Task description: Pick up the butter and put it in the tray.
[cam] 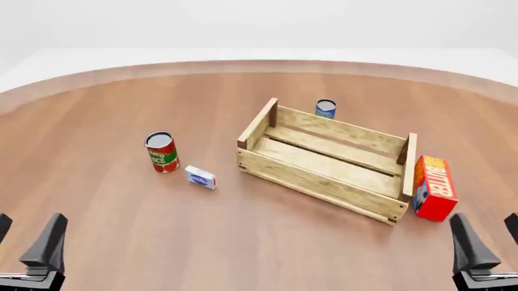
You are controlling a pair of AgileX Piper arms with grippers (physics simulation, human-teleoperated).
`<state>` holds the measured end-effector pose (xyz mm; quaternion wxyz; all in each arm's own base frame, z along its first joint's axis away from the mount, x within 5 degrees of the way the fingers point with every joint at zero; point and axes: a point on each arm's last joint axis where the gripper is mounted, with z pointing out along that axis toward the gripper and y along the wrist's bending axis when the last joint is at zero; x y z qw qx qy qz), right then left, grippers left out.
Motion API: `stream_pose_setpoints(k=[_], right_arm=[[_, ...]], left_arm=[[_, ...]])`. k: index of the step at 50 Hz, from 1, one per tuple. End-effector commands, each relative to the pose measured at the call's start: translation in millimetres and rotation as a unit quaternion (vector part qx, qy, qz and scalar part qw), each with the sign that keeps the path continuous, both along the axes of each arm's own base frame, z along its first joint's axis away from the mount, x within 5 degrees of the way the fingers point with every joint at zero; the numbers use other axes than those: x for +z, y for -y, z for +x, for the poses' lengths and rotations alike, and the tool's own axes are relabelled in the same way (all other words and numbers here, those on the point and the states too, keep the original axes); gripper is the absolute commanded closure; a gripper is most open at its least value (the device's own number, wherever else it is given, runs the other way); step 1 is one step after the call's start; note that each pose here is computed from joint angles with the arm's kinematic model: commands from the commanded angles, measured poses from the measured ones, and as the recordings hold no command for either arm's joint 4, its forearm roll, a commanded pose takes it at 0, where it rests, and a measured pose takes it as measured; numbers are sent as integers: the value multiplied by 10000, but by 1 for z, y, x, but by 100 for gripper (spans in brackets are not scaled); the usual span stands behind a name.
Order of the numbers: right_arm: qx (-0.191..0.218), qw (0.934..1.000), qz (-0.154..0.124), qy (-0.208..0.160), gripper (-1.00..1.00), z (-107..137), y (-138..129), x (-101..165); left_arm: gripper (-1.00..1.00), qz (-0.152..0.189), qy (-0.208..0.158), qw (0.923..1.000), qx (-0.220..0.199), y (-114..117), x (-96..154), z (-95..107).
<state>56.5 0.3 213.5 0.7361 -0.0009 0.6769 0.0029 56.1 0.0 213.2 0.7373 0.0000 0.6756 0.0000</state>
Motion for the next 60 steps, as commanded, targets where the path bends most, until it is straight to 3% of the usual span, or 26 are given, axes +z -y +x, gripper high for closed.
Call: stream_pose_setpoints(k=[1,12,28,60], right_arm=[[90,9999,71,-63,-100,2,-1,1],[49,9998,71,-172,-100,10,-1,2],[-435,9977,-122,-514,-100,23,7,-3],[-827,9933,-254,-764,-100,32,15,-7]], left_arm=[[-100,0,0,10000,0,0,0,0],[-100,0,0,10000,0,0,0,0],[-100,0,0,10000,0,0,0,0],[-100,0,0,10000,0,0,0,0]])
